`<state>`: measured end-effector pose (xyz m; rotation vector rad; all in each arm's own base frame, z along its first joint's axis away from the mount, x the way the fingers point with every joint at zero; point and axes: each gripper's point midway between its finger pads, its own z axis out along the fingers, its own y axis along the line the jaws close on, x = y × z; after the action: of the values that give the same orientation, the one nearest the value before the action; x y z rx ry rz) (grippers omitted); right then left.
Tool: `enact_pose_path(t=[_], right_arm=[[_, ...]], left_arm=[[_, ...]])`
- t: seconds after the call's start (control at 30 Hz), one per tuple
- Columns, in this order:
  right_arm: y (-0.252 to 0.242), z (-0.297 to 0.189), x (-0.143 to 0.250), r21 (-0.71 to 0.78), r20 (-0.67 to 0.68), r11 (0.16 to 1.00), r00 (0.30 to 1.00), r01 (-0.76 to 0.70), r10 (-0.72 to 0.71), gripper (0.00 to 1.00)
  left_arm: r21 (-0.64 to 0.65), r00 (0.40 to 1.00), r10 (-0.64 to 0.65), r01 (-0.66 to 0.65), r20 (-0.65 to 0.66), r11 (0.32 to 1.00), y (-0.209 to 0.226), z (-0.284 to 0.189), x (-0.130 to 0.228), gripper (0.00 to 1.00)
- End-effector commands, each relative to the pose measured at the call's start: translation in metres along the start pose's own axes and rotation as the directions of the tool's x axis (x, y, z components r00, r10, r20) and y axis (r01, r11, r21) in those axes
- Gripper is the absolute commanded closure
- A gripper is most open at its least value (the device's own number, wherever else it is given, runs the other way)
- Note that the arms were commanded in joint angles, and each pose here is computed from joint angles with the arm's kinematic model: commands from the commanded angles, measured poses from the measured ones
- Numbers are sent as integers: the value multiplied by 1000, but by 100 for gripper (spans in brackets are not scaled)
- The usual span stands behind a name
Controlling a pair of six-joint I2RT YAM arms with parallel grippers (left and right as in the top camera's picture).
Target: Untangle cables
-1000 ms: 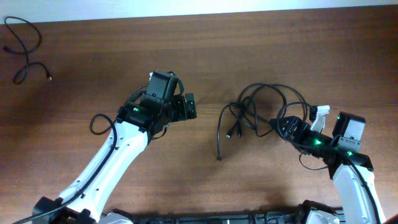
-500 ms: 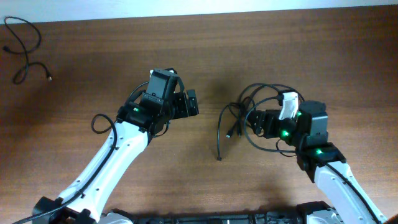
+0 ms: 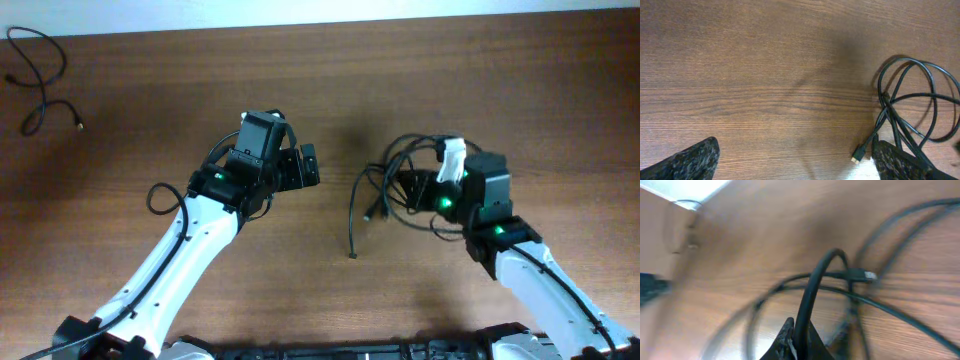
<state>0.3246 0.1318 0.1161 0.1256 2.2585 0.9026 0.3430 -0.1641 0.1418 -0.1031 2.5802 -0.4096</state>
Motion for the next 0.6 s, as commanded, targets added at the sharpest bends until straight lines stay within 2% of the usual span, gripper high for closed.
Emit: enact_pose_path(t=[0.0, 0.2, 0.3, 0.33, 0.4, 0.43, 0.47, 0.57], right_arm=[[75, -15, -40, -267, 8, 962, 998, 58, -57, 96], [167, -61, -88, -522, 87, 821, 972, 231, -218, 96], [184, -73, -91, -560, 150, 748, 931, 357, -332, 96], [179, -69, -91, -536, 152, 760, 927, 368, -342, 96], [143, -50, -89, -369, 105, 868, 943, 333, -317, 96], [105, -38, -88, -183, 61, 943, 961, 276, -270, 96], [87, -36, -87, -93, 46, 963, 968, 252, -249, 96], [86, -41, -93, -68, 66, 965, 966, 254, -249, 96]], left_arm=[[11, 1000, -9, 9, -23, 1000, -2, 3, 6, 1], [11, 1000, -9, 9, -23, 1000, -2, 3, 6, 1], [11, 1000, -9, 9, -22, 1000, -2, 3, 6, 1], [11, 1000, -9, 9, -22, 1000, -2, 3, 6, 1], [11, 1000, -9, 9, -22, 1000, -2, 3, 6, 1], [11, 1000, -9, 9, -23, 1000, -2, 3, 6, 1], [11, 1000, -9, 9, -23, 1000, -2, 3, 6, 1], [11, 1000, -9, 9, -23, 1000, -2, 3, 6, 1]])
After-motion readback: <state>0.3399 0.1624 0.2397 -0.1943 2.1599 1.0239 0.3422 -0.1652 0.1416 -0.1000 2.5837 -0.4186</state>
